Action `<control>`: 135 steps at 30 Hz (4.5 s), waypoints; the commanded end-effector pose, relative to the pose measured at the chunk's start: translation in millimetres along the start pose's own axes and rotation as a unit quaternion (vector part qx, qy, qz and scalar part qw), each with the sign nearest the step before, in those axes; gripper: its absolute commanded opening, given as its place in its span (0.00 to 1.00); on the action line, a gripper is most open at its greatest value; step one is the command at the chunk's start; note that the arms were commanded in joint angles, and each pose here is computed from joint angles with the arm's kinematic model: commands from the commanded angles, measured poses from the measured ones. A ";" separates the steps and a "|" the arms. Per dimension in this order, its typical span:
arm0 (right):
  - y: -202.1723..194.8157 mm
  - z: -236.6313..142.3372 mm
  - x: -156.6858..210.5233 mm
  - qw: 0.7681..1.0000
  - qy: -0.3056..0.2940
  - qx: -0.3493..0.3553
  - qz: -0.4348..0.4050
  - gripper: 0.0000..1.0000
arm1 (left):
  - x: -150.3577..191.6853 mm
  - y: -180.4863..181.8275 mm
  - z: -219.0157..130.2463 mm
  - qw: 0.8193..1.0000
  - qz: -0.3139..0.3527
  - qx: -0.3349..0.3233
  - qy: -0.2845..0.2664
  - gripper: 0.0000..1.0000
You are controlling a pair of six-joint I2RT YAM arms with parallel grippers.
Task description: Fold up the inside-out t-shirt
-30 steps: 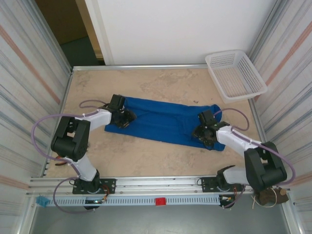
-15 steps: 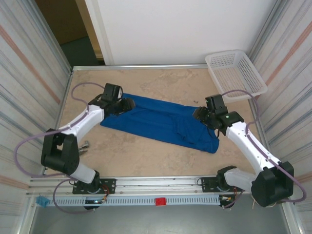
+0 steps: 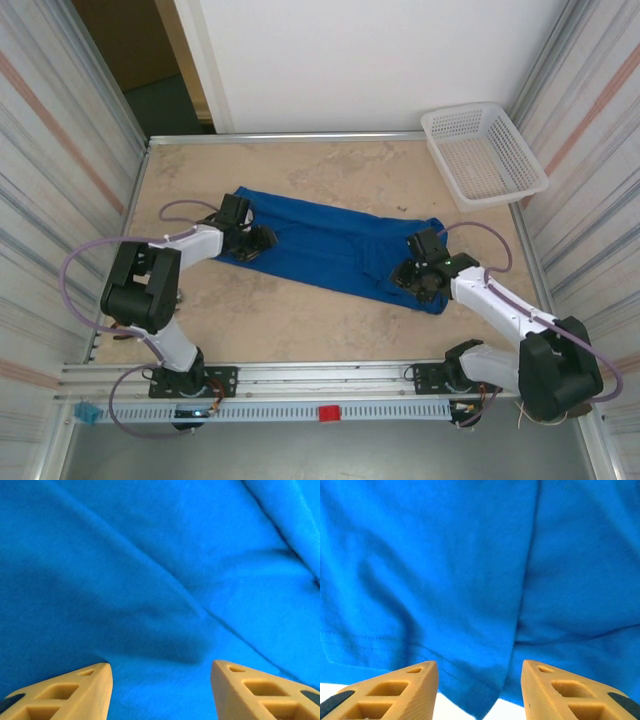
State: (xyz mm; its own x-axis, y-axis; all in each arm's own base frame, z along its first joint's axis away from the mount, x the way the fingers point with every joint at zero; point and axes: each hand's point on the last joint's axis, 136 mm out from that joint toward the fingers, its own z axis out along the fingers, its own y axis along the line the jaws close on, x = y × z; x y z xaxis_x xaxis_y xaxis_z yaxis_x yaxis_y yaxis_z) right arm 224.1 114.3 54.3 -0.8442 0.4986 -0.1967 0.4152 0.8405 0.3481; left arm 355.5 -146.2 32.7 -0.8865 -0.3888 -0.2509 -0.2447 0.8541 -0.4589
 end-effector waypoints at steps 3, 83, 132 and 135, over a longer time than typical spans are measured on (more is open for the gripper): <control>2.4 10.8 9.4 1.000 0.006 0.001 0.018 0.45 | 9.8 7.5 9.2 1.000 -0.011 -0.001 0.013 0.54; -52.7 -35.6 24.2 0.993 -0.036 -0.040 0.104 0.40 | -4.6 -17.2 -28.2 0.999 0.036 0.021 -0.013 0.53; -42.7 21.0 -20.5 0.993 0.009 -0.021 0.117 0.30 | 156.2 -200.9 21.3 0.959 0.220 0.151 0.100 0.02; -46.1 19.7 -21.4 0.993 0.005 -0.014 0.120 0.30 | 157.6 -196.3 15.8 0.959 0.218 0.150 0.101 0.01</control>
State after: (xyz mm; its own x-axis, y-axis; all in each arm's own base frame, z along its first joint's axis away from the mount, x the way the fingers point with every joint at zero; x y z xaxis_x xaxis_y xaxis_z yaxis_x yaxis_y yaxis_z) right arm 236.0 77.6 29.6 -0.7395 0.6662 -0.0964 0.5640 0.6914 0.4516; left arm 273.6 -386.9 56.3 -0.9464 0.1018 -0.3064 0.2705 0.7683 -0.5801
